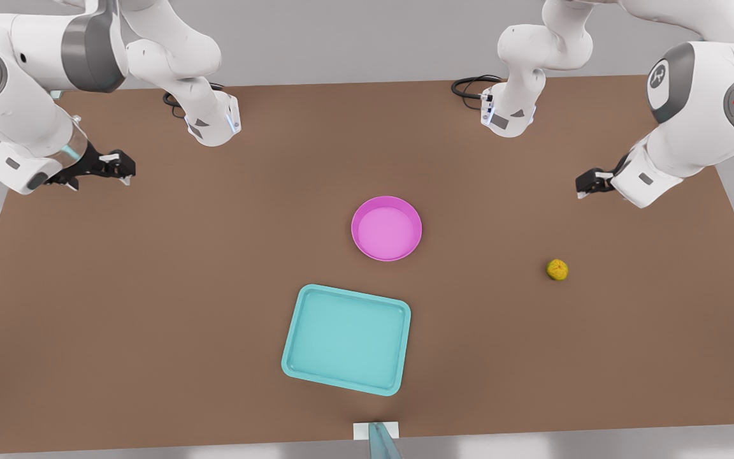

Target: Place the orange on the plate with the left arm and the plate on the tray with the right arm

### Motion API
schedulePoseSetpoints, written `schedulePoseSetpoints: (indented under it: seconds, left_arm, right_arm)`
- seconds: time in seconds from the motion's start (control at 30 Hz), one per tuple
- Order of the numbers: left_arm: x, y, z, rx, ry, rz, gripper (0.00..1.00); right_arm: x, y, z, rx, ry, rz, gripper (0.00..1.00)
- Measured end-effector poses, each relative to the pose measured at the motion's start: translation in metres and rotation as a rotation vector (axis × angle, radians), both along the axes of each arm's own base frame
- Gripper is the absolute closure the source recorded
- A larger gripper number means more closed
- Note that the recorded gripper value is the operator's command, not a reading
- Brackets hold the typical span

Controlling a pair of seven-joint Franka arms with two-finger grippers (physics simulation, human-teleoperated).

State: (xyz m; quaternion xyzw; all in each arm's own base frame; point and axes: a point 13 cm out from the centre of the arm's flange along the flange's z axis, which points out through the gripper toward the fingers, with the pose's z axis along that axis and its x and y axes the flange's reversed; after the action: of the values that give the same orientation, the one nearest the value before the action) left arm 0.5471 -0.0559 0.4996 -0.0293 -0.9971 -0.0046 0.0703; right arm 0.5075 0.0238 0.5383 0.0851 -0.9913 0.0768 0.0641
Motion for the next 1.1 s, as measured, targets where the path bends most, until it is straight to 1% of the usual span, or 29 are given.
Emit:
schedulePoseSetpoints:
  seconds: [0.07, 0.1, 0.17, 0.2, 0.23, 0.3, 0.4, 0.5, 0.67, 1.1]
  left_arm:
    - [0.008, -0.001, -0.017, 0.008, 0.020, 0.005, 0.00]
    - [0.017, 0.005, -0.041, 0.020, 0.055, 0.019, 0.00]
    - [0.036, 0.039, -0.125, 0.046, 0.152, 0.089, 0.00]
    - [0.038, 0.058, -0.182, 0.054, 0.201, 0.121, 0.00]
    - [0.033, 0.070, -0.240, 0.062, 0.241, 0.139, 0.00]
    - [0.027, 0.086, -0.314, 0.067, 0.251, 0.150, 0.00]
    - [0.024, 0.102, -0.365, 0.063, 0.200, 0.145, 0.00]
    - [0.022, 0.106, -0.391, 0.060, 0.152, 0.124, 0.00]
    - [0.028, 0.108, -0.405, 0.056, 0.099, 0.091, 0.00]
    - [0.019, 0.111, -0.454, 0.058, 0.131, 0.038, 0.00]
  right_arm:
    - [0.002, 0.004, 0.000, 0.001, -0.007, 0.012, 0.00]
    - [0.003, 0.006, 0.000, 0.002, -0.010, 0.018, 0.00]
    - [0.004, 0.010, 0.000, 0.002, -0.013, 0.029, 0.00]
    - [0.004, 0.013, 0.000, 0.003, -0.014, 0.034, 0.00]
    - [0.005, 0.015, -0.001, 0.003, -0.015, 0.040, 0.00]
    - [0.005, 0.019, -0.001, 0.004, -0.016, 0.050, 0.00]
    - [0.005, 0.024, -0.001, 0.005, -0.018, 0.065, 0.00]
    - [0.005, 0.030, -0.001, 0.006, -0.019, 0.079, 0.00]
    - [0.005, 0.040, -0.001, 0.006, -0.019, 0.101, 0.00]
    - [0.002, 0.062, -0.003, 0.006, -0.015, 0.151, 0.00]
